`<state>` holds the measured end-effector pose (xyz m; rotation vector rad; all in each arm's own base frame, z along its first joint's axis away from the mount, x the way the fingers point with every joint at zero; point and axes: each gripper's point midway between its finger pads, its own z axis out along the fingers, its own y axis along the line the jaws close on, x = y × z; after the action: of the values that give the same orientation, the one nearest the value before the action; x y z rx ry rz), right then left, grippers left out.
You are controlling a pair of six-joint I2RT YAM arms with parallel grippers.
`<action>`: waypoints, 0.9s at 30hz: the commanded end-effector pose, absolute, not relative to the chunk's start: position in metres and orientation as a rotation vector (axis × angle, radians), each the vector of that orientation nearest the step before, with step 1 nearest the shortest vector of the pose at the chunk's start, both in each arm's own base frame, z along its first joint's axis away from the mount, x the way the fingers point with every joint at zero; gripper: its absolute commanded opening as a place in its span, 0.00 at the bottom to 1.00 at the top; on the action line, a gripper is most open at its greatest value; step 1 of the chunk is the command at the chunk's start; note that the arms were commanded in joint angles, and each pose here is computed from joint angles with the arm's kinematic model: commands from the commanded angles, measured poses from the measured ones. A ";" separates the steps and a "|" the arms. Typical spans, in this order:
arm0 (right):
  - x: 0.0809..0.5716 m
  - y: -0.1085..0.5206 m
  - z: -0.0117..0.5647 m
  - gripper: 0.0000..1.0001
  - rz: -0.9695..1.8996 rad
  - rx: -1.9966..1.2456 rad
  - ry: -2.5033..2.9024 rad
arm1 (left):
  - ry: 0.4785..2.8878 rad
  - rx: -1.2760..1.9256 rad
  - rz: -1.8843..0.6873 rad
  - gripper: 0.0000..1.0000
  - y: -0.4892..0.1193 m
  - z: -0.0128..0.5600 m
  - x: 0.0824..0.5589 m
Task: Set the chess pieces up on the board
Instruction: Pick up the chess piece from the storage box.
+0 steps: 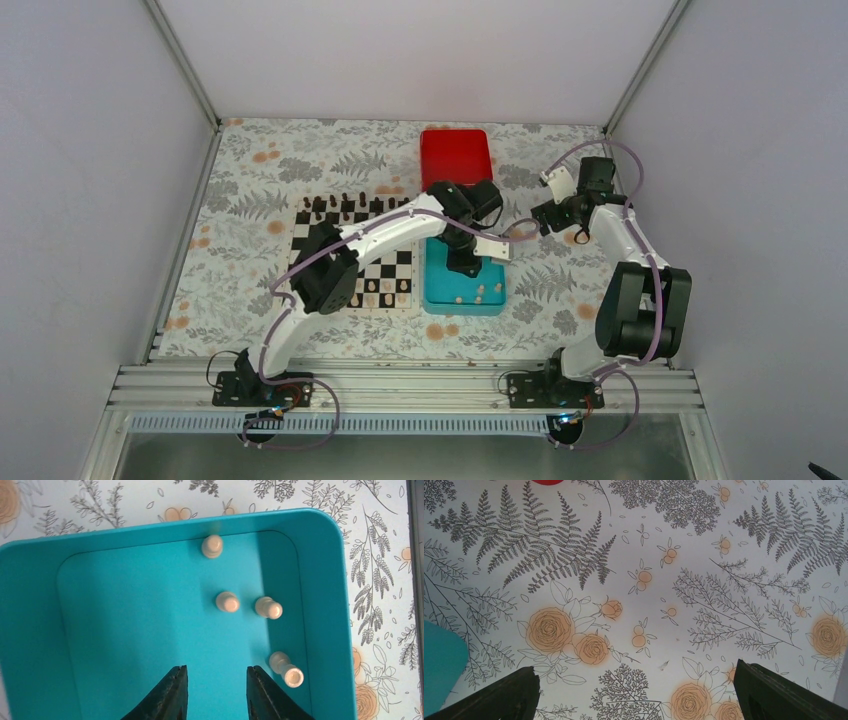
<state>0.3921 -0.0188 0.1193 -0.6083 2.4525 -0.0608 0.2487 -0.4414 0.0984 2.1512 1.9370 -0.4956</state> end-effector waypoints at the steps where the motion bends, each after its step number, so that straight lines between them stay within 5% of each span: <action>1: 0.394 -0.019 0.118 1.00 -0.033 -0.583 2.445 | 1.905 2.175 -0.535 0.31 -0.456 0.084 0.239; 27: 0.387 -0.010 0.112 1.00 0.027 -0.618 2.453 | 1.912 2.174 -0.424 0.33 -0.477 0.056 0.252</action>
<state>0.3897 -0.0122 0.1169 -0.6203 2.4480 -0.0112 0.2536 -0.4762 0.0544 2.1747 1.9148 -0.4439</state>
